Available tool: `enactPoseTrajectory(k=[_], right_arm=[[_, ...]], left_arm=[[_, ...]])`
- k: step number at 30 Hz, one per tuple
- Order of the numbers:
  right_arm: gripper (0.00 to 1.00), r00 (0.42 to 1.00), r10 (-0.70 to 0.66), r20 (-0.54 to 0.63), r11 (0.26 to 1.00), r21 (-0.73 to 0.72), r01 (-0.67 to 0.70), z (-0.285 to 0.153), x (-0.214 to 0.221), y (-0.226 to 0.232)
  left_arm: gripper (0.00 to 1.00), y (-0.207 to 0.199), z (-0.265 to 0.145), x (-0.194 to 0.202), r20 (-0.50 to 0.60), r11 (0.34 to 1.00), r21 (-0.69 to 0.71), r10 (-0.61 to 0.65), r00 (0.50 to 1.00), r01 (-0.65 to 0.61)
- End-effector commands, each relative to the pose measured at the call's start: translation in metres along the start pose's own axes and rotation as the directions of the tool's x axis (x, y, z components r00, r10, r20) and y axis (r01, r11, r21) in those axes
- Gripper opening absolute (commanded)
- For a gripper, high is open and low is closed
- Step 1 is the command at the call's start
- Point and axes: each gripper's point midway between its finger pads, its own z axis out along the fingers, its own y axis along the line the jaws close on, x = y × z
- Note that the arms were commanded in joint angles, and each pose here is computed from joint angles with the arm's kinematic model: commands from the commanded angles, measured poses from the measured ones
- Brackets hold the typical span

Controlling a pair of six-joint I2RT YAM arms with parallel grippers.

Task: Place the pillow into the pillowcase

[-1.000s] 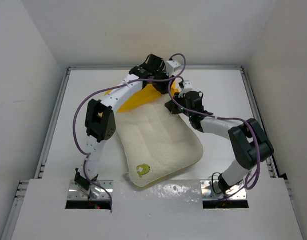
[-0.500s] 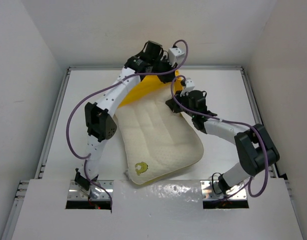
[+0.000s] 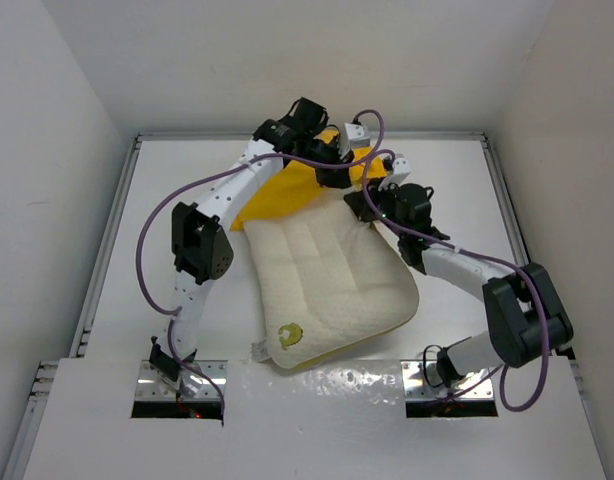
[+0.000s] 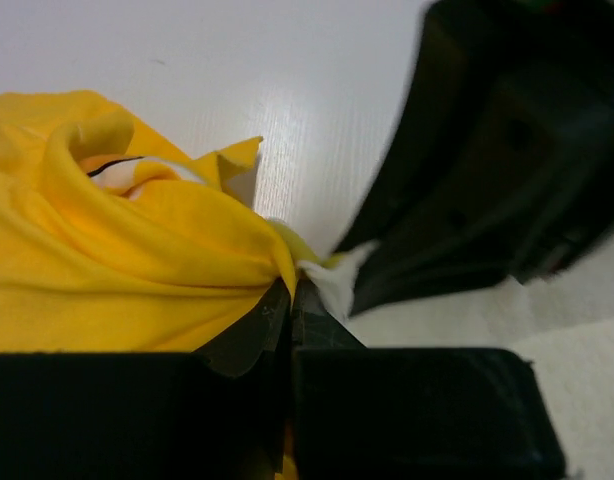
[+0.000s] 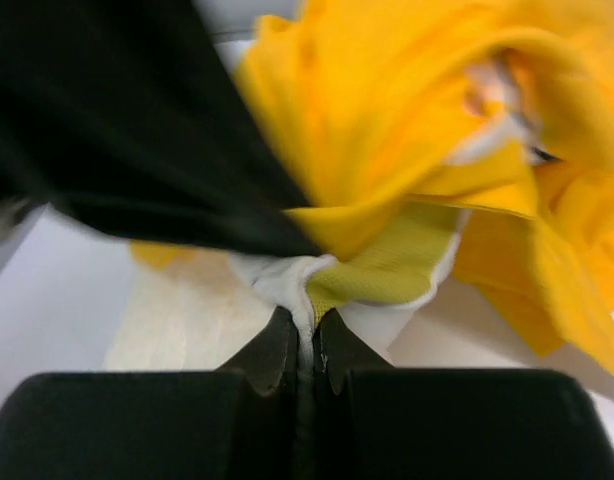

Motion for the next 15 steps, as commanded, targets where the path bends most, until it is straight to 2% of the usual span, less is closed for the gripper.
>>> enactPoseTrajectory(k=[1, 3, 5, 6, 7, 8, 9, 10, 11, 12, 13, 15], right_arm=[[0.00, 0.920, 0.071, 0.385, 0.985, 0.118, -0.125, 0.002, -0.092, -0.040], [0.00, 0.918, 0.103, 0.383, 0.963, 0.192, -0.188, 0.001, -0.073, -0.063], [0.00, 0.924, 0.134, 0.359, 0.933, 0.268, -0.240, 0.000, -0.050, -0.082], [0.00, 0.928, 0.143, 0.344, 0.924, 0.289, -0.249, 0.000, -0.042, -0.086], [0.00, 0.934, 0.141, 0.330, 0.916, 0.316, -0.249, 0.000, -0.035, -0.092], [0.03, 0.944, 0.135, 0.300, 0.909, 0.341, -0.239, -0.002, -0.024, -0.097], [0.14, 0.951, 0.128, 0.282, 0.908, 0.352, -0.227, -0.003, -0.020, -0.098], [0.34, 0.959, 0.100, 0.266, 0.909, 0.368, -0.197, -0.006, -0.019, -0.100], [0.64, 0.968, 0.088, 0.234, 0.902, 0.393, -0.177, -0.009, -0.011, -0.105], [0.75, 0.974, 0.076, 0.216, 0.901, 0.404, -0.160, -0.011, -0.008, -0.107], [0.83, 0.978, 0.039, 0.203, 0.901, 0.417, -0.122, -0.015, -0.012, -0.108], [0.92, 0.990, 0.004, 0.143, 0.890, 0.450, -0.068, -0.017, -0.011, -0.112]], left_arm=[[0.00, -0.077, -0.013, -0.008, 0.010, 0.966, 0.257, -0.020, 1.000, 0.017], [0.00, -0.077, -0.009, 0.002, -0.018, 0.967, 0.252, -0.033, 0.999, 0.037], [0.08, -0.065, -0.001, 0.021, -0.067, 0.976, 0.206, -0.060, 0.996, 0.073], [0.18, -0.058, 0.001, 0.027, -0.079, 0.979, 0.179, -0.079, 0.994, 0.092], [0.42, -0.052, 0.002, 0.032, -0.092, 0.980, 0.147, -0.122, 0.988, 0.135], [0.51, -0.037, 0.003, 0.039, -0.093, 0.983, 0.098, -0.145, 0.985, 0.154], [0.58, -0.031, 0.001, 0.038, -0.086, 0.983, 0.075, -0.160, 0.983, 0.166], [0.73, -0.024, -0.002, 0.036, -0.077, 0.978, 0.047, -0.200, 0.977, 0.204], [0.83, -0.008, -0.013, 0.028, -0.049, 0.980, -0.011, -0.199, 0.979, 0.199], [0.97, -0.001, -0.021, 0.020, -0.028, 0.979, -0.044, -0.200, 0.979, 0.198], [1.00, 0.006, -0.033, 0.011, -0.004, 0.975, -0.084, -0.205, 0.979, 0.204], [1.00, 0.030, -0.067, -0.005, 0.050, 0.961, -0.196, -0.189, 0.981, 0.195]])
